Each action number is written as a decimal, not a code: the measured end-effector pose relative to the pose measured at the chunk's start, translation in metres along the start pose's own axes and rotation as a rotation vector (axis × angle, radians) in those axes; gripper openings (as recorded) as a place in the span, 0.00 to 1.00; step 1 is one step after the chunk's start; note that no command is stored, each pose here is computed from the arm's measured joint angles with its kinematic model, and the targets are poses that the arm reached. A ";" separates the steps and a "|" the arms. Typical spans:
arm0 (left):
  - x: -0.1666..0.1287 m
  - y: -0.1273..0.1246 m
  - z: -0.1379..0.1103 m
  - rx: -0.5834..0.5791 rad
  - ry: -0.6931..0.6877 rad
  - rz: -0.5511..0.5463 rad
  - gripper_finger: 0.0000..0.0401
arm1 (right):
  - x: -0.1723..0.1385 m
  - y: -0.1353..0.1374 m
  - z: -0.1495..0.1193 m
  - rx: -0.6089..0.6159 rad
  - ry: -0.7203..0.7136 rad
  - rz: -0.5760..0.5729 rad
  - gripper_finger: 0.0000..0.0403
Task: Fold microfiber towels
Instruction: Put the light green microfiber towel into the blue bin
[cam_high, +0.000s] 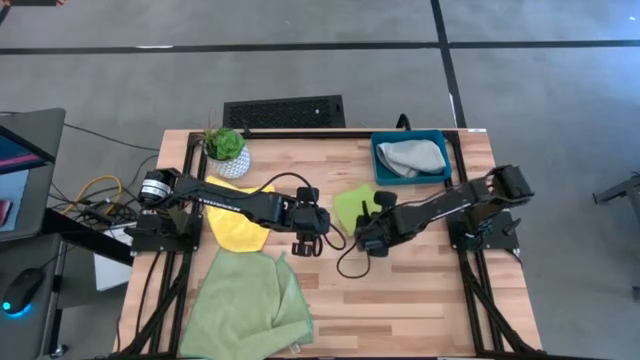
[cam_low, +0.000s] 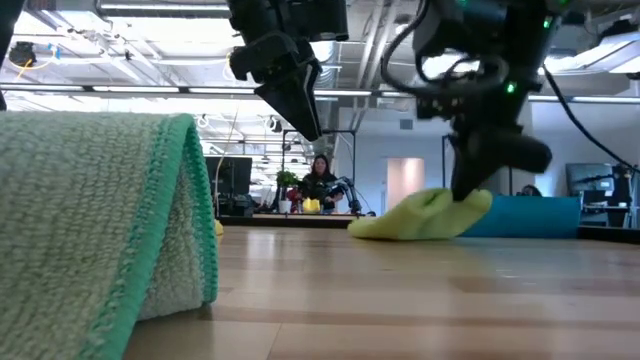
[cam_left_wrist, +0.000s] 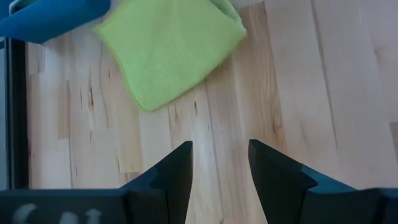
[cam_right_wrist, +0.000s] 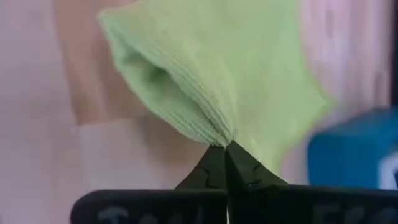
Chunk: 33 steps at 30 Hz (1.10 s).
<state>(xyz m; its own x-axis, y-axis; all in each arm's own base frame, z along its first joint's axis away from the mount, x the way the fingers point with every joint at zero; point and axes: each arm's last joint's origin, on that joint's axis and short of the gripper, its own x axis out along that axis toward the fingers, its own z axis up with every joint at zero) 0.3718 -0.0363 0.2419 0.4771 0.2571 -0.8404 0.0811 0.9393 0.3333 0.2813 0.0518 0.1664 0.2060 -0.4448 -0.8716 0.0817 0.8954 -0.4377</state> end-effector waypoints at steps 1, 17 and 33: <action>0.000 0.000 0.000 0.000 0.000 0.000 0.37 | -0.005 -0.004 -0.002 0.016 0.001 -0.002 0.01; 0.000 0.001 0.003 0.028 -0.028 0.006 0.37 | -0.066 -0.071 -0.045 0.334 0.045 0.024 0.01; 0.000 0.001 0.004 0.034 -0.035 0.009 0.37 | -0.041 -0.143 -0.062 0.421 0.205 -0.279 0.01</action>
<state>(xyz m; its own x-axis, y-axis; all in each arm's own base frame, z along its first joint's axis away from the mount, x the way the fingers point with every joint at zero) 0.3749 -0.0363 0.2438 0.5081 0.2573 -0.8220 0.1055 0.9286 0.3558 0.2006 -0.0591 0.2512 -0.0698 -0.6235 -0.7787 0.4981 0.6546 -0.5687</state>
